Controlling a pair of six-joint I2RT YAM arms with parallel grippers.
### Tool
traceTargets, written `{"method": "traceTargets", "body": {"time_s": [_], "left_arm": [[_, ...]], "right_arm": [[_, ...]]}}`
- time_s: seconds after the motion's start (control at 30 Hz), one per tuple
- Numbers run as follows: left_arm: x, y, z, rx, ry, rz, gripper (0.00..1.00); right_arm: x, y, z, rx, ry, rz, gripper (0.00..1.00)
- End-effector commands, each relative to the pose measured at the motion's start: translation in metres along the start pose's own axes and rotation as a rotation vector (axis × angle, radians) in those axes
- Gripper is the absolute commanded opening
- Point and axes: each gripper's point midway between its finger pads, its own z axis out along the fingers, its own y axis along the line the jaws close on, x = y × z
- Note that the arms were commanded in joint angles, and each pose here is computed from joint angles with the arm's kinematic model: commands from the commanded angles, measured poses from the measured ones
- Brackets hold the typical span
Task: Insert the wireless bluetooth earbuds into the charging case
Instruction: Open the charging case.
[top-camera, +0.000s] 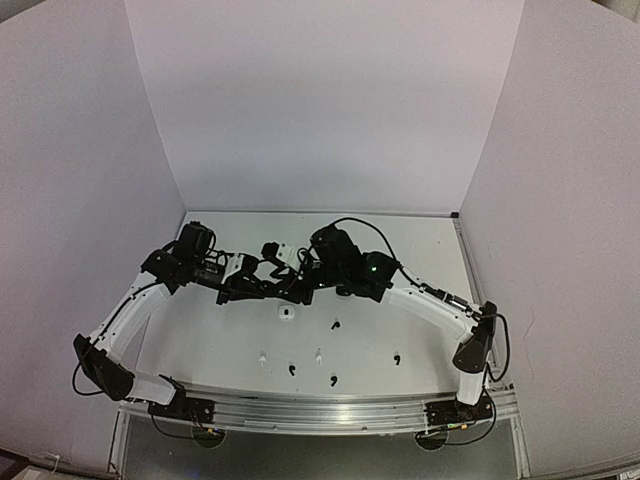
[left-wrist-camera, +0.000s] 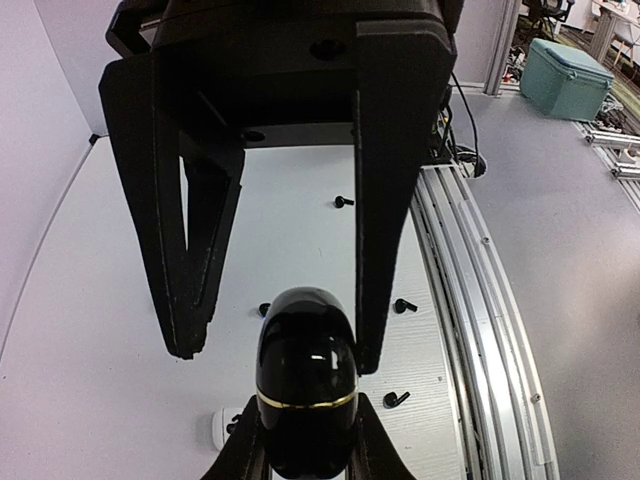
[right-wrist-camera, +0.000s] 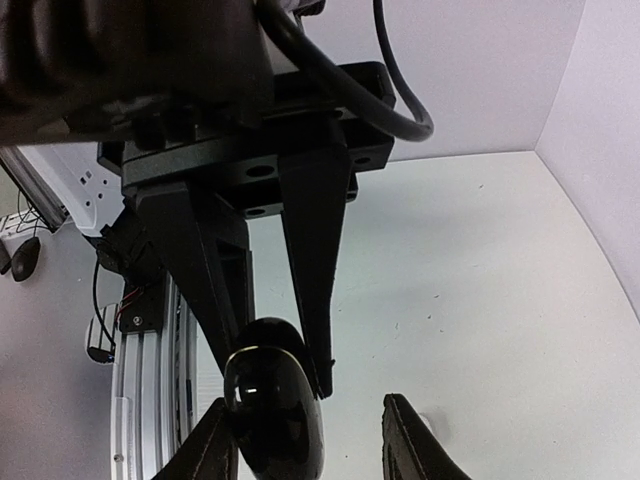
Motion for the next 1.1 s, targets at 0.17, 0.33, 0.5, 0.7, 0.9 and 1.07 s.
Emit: {"method": "traceTargets", "body": {"time_s": [0.17, 0.33, 0.5, 0.7, 0.9, 1.07], "left_arm": [[-0.013, -0.018, -0.006, 0.061, -0.052, 0.040, 0.00], [-0.013, -0.017, -0.006, 0.061, -0.056, 0.045, 0.00], [-0.018, -0.013, -0.006, 0.042, -0.072, 0.039, 0.00], [-0.023, -0.009, -0.006, 0.030, -0.095, 0.000, 0.00], [-0.028, -0.007, -0.007, 0.000, -0.141, 0.030, 0.00], [-0.027, 0.002, -0.006, -0.049, -0.219, -0.048, 0.00]], "right_arm": [[-0.010, -0.043, -0.033, 0.162, -0.048, 0.066, 0.42], [-0.004, -0.049, -0.025, 0.176, -0.034, 0.073, 0.41], [0.000, -0.049, -0.016, 0.153, -0.026, 0.081, 0.40], [0.003, -0.047, -0.009, 0.126, -0.021, 0.082, 0.40], [0.008, -0.057, 0.001, 0.136, -0.012, 0.103, 0.40], [0.008, -0.057, 0.003, 0.102, -0.018, 0.133, 0.40]]}}
